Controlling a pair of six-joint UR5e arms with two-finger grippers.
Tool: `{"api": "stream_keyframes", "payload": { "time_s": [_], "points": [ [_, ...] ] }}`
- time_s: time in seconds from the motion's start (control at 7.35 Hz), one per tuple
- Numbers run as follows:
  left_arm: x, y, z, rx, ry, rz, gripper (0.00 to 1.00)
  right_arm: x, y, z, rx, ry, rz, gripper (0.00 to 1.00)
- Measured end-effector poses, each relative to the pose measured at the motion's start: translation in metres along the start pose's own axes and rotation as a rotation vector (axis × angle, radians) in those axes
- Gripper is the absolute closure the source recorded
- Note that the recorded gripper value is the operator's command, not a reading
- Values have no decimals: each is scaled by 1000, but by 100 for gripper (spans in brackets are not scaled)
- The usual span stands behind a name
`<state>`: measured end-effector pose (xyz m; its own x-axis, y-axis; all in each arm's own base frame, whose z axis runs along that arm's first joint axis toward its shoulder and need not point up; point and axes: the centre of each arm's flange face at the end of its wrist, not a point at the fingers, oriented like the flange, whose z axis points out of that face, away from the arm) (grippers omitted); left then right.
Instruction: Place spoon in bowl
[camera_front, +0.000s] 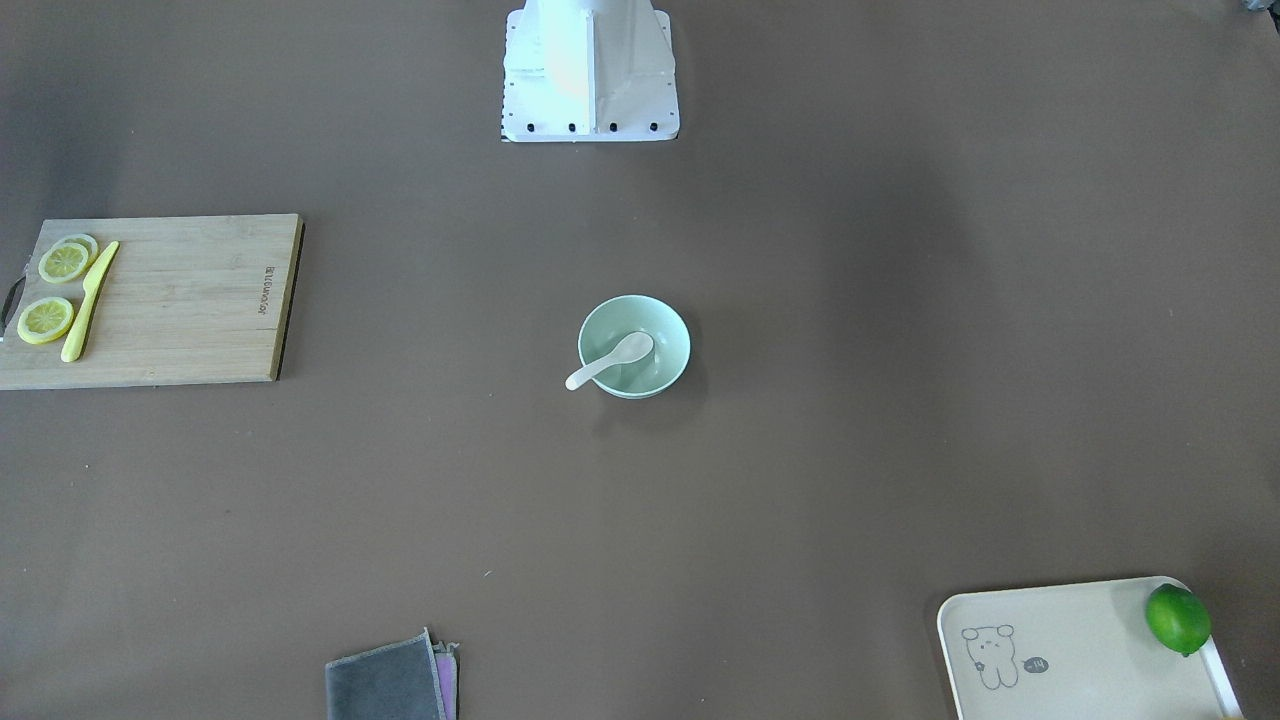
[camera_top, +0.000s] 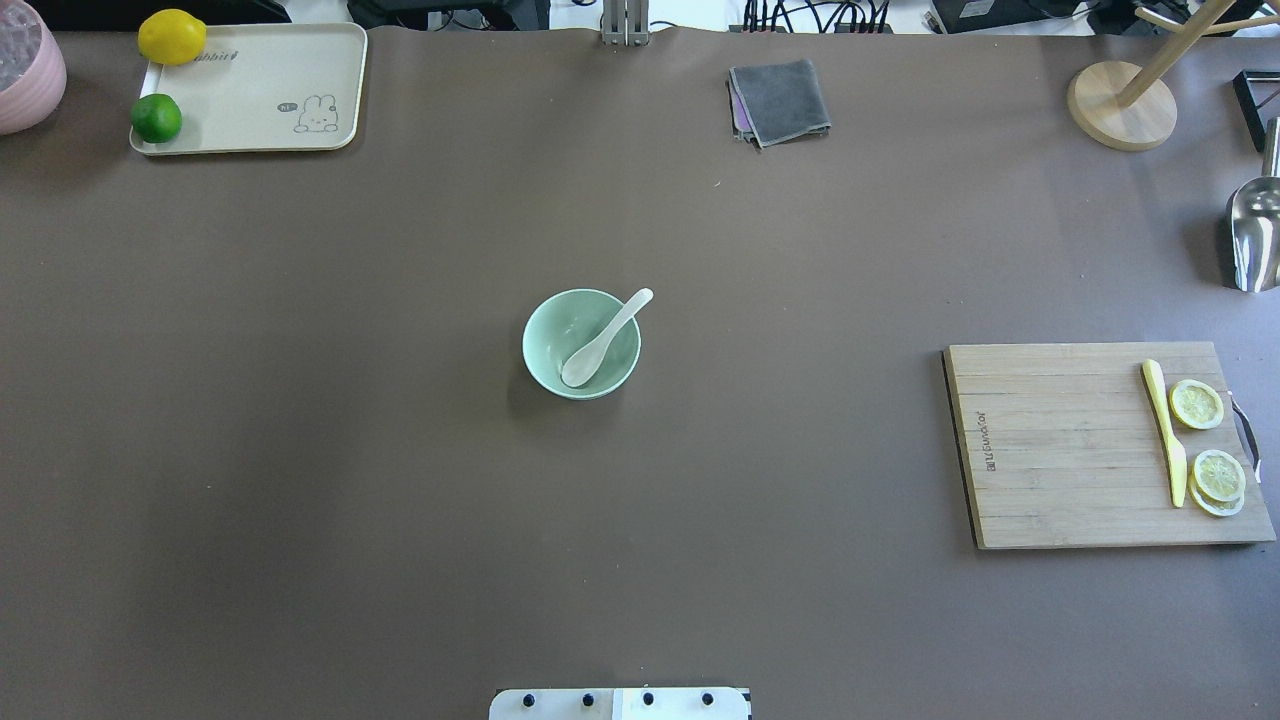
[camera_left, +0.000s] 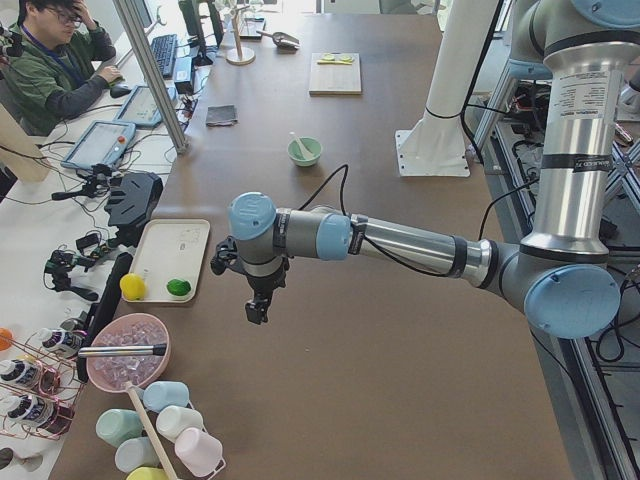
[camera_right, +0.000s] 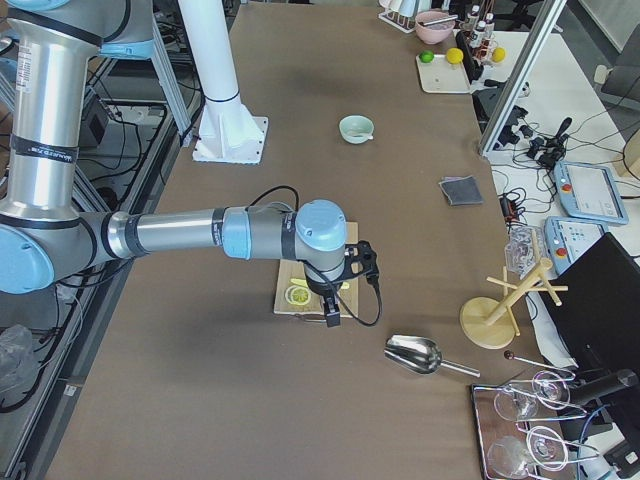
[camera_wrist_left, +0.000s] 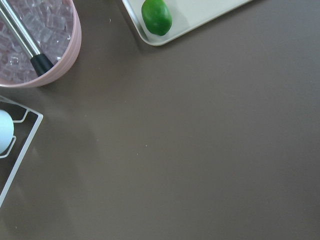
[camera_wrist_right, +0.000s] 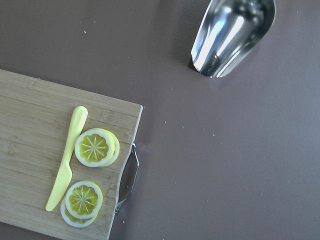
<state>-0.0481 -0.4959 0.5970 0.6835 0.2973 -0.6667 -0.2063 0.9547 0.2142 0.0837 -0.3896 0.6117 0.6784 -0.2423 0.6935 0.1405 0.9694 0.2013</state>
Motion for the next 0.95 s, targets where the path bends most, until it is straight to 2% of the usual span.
{"api": "stream_keyframes", "payload": {
  "time_s": [0.14,0.41,0.95],
  "points": [
    [-16,16,11,-9,3,-30,2,15,17,11,-21,-8,36,0],
    [-37,51,16,-11,2,-85,2,29,26,23,-42,-17,64,0],
    [-29,74,-9,39,-17,-83,2,30,24,25,-2,-6,19,0]
  ]
}}
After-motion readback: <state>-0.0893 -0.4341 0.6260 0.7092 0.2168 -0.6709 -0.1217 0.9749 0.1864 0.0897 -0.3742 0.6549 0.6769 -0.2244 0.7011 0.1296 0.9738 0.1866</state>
